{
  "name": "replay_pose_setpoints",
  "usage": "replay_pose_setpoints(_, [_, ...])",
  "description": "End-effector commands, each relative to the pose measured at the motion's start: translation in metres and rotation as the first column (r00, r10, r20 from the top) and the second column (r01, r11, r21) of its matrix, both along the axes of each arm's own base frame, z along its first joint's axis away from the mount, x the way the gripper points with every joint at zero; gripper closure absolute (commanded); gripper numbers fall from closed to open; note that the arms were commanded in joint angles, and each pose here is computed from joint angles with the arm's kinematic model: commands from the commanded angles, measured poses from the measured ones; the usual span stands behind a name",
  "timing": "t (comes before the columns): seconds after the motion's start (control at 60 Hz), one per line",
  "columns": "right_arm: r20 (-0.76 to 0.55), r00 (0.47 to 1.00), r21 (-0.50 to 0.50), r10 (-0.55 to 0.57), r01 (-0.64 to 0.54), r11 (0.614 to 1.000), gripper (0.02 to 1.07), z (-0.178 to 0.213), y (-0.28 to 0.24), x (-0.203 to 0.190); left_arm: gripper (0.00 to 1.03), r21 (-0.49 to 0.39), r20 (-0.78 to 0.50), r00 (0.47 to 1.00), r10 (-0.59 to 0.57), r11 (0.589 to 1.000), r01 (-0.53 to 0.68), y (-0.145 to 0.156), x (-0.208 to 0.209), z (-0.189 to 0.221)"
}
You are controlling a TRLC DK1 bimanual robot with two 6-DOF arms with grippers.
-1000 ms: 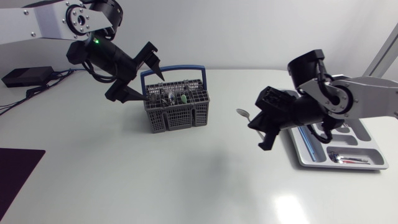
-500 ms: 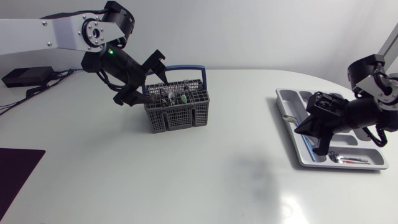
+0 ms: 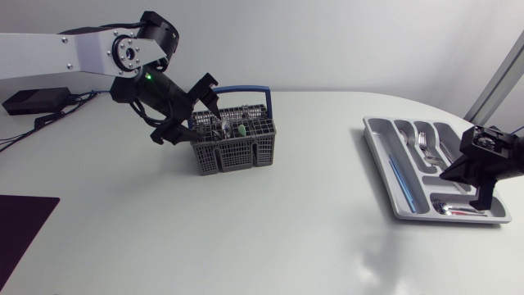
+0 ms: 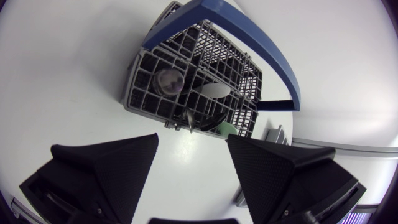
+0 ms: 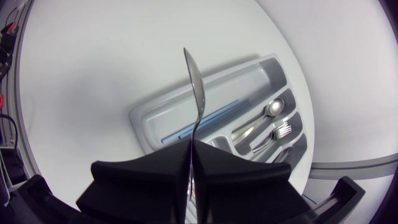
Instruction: Unload the cutlery basket into the drawer organizer.
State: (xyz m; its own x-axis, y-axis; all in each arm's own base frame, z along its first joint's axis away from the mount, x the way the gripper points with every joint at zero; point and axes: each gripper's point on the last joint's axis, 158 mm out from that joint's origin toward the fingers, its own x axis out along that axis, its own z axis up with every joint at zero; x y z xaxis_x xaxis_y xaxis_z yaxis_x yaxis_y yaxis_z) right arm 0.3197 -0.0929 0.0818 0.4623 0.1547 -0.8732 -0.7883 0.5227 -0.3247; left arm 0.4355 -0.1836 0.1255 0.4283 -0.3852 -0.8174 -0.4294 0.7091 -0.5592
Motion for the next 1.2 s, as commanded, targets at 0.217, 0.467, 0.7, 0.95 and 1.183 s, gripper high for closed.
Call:
replay_pose_setpoints(0.217, [-0.007, 0.999, -0.093, 0.050, -0.050, 0.994, 1.02, -0.012, -0.065, -0.004, 0.27, 0.004, -0.032, 0.999, 0.023, 1.000, -0.023, 0.000, -0.002, -0.018])
replay_pose_setpoints(0.467, [-0.059, 0.996, -0.136, 0.061, -0.069, 0.988, 1.02, -0.041, -0.096, -0.008, 0.27, 0.013, -0.029, 0.999, 0.030, 0.999, -0.030, 0.004, 0.000, -0.023])
replay_pose_setpoints(0.7, [-0.113, 0.991, -0.176, 0.076, -0.095, 0.980, 1.02, -0.074, -0.099, -0.021, 0.39, 0.022, -0.018, 0.999, 0.036, 0.999, -0.036, 0.005, 0.001, -0.025])
replay_pose_setpoints(0.95, [-0.124, 0.989, -0.248, 0.080, -0.109, 0.963, 0.95, -0.100, -0.106, -0.023, 0.45, 0.028, -0.006, 0.999, 0.036, 0.999, -0.036, 0.004, 0.003, -0.025])
replay_pose_setpoints(1.183, [-0.124, 0.990, -0.265, 0.074, -0.105, 0.958, 0.31, -0.097, -0.107, -0.026, 0.46, 0.033, -0.013, 0.999, 0.033, 0.999, -0.032, 0.005, 0.001, -0.029])
